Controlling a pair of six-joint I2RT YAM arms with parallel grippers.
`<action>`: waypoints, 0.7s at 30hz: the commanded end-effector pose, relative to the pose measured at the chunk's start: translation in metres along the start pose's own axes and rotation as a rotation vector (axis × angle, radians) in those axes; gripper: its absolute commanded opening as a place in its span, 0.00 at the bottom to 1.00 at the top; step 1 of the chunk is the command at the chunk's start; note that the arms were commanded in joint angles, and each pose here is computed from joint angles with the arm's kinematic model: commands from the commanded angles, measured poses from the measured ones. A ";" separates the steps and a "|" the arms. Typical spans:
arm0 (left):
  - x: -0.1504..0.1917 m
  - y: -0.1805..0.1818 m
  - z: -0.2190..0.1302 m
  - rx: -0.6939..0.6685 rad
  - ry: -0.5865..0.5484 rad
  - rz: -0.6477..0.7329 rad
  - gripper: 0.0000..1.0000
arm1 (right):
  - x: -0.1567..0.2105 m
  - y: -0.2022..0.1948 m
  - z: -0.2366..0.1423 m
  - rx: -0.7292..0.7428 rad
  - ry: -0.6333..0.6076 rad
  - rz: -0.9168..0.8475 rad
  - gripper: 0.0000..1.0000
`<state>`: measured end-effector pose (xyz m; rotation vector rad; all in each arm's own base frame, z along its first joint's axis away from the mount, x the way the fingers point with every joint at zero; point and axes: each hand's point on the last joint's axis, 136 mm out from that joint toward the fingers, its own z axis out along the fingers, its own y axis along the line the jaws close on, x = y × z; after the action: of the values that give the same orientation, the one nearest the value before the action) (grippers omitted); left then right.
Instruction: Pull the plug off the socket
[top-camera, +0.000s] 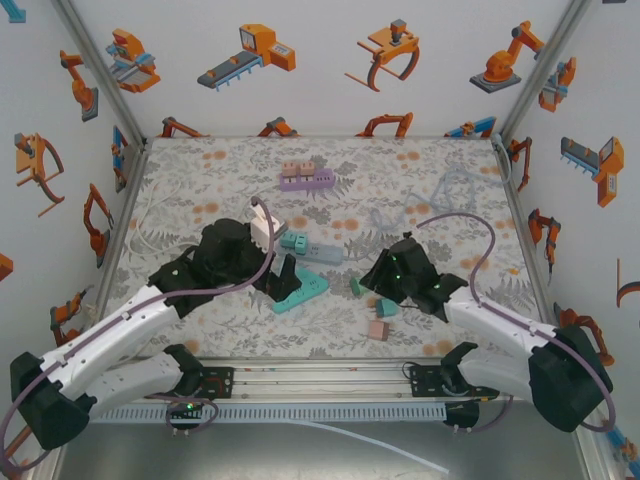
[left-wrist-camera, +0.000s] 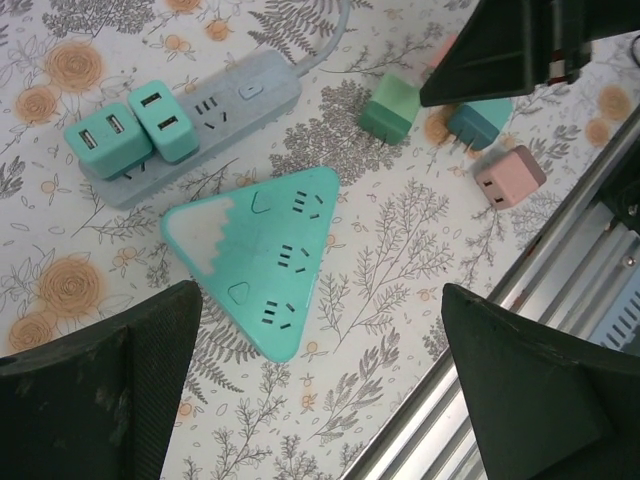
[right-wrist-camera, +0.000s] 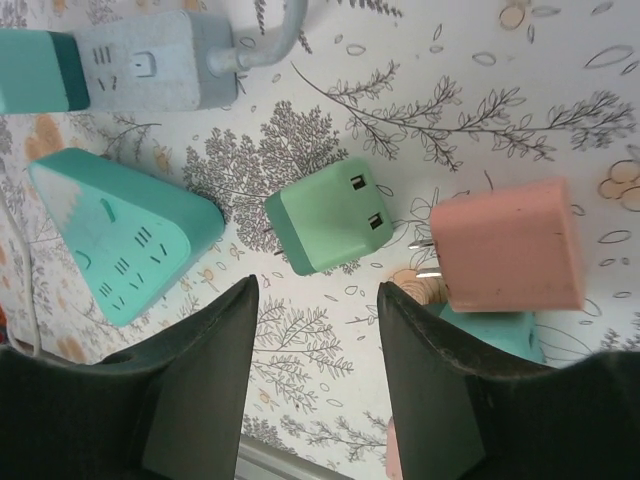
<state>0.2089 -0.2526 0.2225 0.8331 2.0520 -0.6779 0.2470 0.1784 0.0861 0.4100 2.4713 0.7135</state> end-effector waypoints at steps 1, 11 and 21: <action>-0.009 0.010 -0.001 -0.069 -0.002 -0.047 0.97 | -0.034 0.020 -0.023 0.007 -0.110 -0.115 0.50; -0.015 0.061 0.000 -0.202 -0.042 -0.350 0.97 | -0.091 0.129 -0.066 -0.227 -0.363 -0.803 0.49; -0.014 0.134 0.016 -0.316 -0.039 -0.595 0.98 | -0.048 0.208 -0.069 -0.640 -0.386 -1.486 0.55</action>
<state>0.3079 -0.1805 0.1895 0.0937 2.3265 -0.5787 0.2950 0.2703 0.2457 -0.9394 1.7294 0.5490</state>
